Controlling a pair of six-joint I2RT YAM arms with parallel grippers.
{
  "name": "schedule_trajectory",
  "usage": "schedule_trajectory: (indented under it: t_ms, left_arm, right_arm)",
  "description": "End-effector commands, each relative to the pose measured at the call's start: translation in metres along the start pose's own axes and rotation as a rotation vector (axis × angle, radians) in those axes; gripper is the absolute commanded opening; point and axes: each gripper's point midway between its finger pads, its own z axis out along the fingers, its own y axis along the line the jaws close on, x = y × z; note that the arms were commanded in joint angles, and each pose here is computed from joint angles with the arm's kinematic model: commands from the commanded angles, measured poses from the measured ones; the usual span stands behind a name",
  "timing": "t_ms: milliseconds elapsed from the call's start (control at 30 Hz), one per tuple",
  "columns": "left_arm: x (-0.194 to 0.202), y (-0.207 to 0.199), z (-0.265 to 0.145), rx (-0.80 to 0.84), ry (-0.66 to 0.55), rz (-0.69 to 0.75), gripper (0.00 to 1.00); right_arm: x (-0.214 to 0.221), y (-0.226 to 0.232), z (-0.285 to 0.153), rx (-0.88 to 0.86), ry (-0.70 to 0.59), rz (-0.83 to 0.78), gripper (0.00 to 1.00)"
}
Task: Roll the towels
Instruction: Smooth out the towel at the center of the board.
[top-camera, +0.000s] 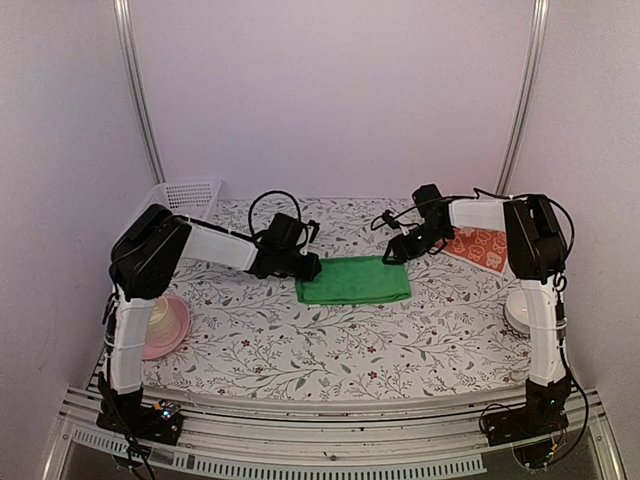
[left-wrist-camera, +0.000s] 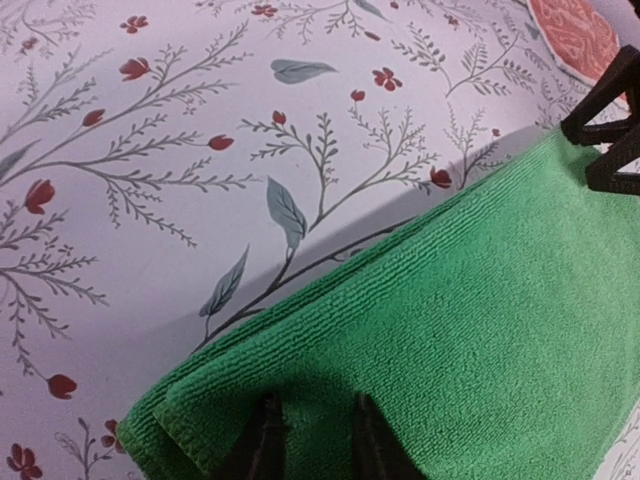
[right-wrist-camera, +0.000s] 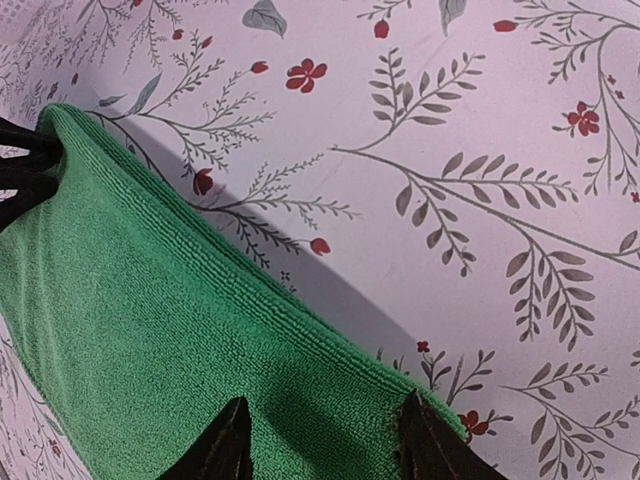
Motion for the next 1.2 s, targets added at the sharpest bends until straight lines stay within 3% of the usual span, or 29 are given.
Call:
schedule_trajectory:
  t_ms: [0,267,400,600,833,1033,1167]
  left_arm:
    - [0.009,0.021,0.007,-0.076,0.051,0.016,0.33]
    - [-0.042,-0.001,-0.033,-0.035,-0.057,0.037,0.80]
    - [-0.029,-0.022,-0.052,0.008,-0.066,0.056,0.84]
    - [0.015,-0.049,-0.057,0.066,-0.017,0.072,0.72]
    - [0.046,-0.043,-0.044,0.033,0.046,0.070,0.38]
    - [0.067,-0.030,-0.033,-0.019,0.102,0.078,0.34]
    - [0.075,-0.026,-0.032,-0.031,0.131,0.081,0.33]
  right_arm:
    - [-0.011,-0.005,-0.034,0.040,-0.031,-0.028,0.53]
    - [-0.017,0.048,-0.100,-0.080,-0.093,-0.160,0.63]
    - [0.009,0.062,-0.097,-0.135,-0.040,-0.165,0.66]
    - [0.040,0.088,-0.076,-0.214,0.048,-0.210,0.69]
    - [0.069,0.084,-0.043,-0.220,0.160,-0.166,0.68]
    - [0.104,0.070,-0.022,-0.196,0.285,-0.117,0.66]
    - [0.106,0.073,-0.025,-0.215,0.300,-0.122,0.65]
